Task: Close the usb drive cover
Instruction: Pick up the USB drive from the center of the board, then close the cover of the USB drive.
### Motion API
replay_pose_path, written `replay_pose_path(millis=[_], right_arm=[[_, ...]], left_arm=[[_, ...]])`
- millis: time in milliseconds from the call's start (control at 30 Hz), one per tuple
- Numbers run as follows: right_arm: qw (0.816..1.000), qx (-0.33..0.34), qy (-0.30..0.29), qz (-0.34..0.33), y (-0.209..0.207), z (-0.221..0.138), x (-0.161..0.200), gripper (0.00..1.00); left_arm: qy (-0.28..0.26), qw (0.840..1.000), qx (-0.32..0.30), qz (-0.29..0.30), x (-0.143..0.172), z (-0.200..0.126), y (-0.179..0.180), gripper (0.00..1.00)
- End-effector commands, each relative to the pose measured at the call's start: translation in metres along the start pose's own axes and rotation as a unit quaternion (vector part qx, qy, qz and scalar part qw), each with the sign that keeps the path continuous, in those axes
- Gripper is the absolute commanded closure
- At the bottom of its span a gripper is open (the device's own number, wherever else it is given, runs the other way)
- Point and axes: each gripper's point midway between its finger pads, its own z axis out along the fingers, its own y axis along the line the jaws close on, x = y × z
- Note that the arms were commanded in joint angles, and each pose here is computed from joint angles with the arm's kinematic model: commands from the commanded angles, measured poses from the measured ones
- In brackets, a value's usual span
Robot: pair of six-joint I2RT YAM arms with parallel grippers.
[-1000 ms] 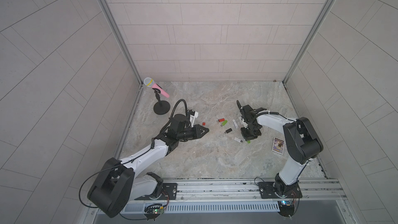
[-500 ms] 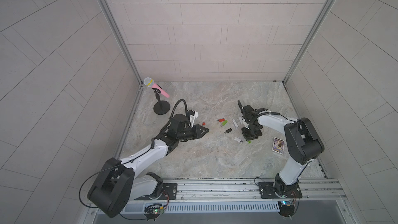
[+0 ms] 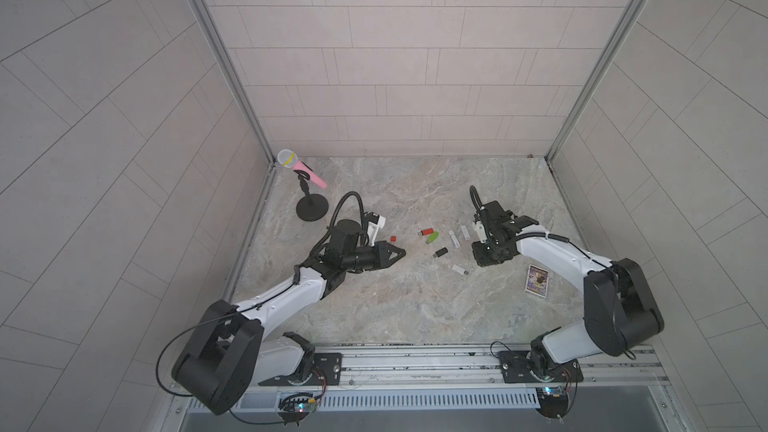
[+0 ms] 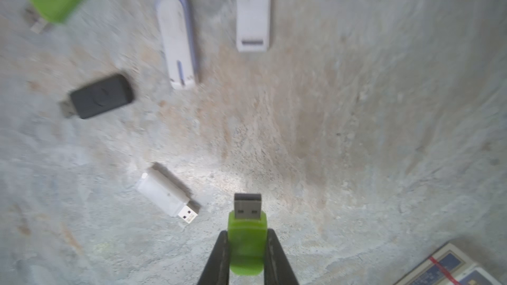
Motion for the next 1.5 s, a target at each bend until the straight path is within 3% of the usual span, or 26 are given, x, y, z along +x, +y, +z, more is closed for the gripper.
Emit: replay_pose_path(millis=[0,167,267,433,533,967,1467], right_arm=[[0.996,-0.031,-0.069,-0.038,0.017,-0.019,-0.018,0.81],[0.977,-0.081,-0.144,-0.137,0.053,-0.046,-0.024,0.81],[0.954,-0.099,-0.19,-0.212,0.075,-0.056,-0.021,0.81],[0.9,-0.128,-0.245,-0.337,0.112,-0.069,-0.005,0.81],[0.879,-0.123,-0.263,-0.378,0.123,-0.073,0.0,0.81],[0.863,-0.132,-0.239,-0.426,0.15,-0.073,0.004,0.8],[0.86,-0.145,-0.223,-0.435,0.175,-0.071,0.0,0.81]], left_arm=[[-0.008,0.999,0.029,0.026,-0.012,0.0,-0.018,0.93],[-0.005,0.999,0.037,0.03,-0.012,-0.001,-0.022,0.93],[-0.002,0.998,0.045,0.033,-0.012,-0.001,-0.026,0.93],[0.01,0.997,0.059,0.038,-0.01,0.001,-0.032,0.93],[0.018,0.997,0.066,0.039,-0.007,0.003,-0.034,0.93],[0.039,0.994,0.082,0.054,0.001,0.012,-0.046,0.93],[0.038,0.994,0.08,0.057,0.001,0.013,-0.047,0.93]])
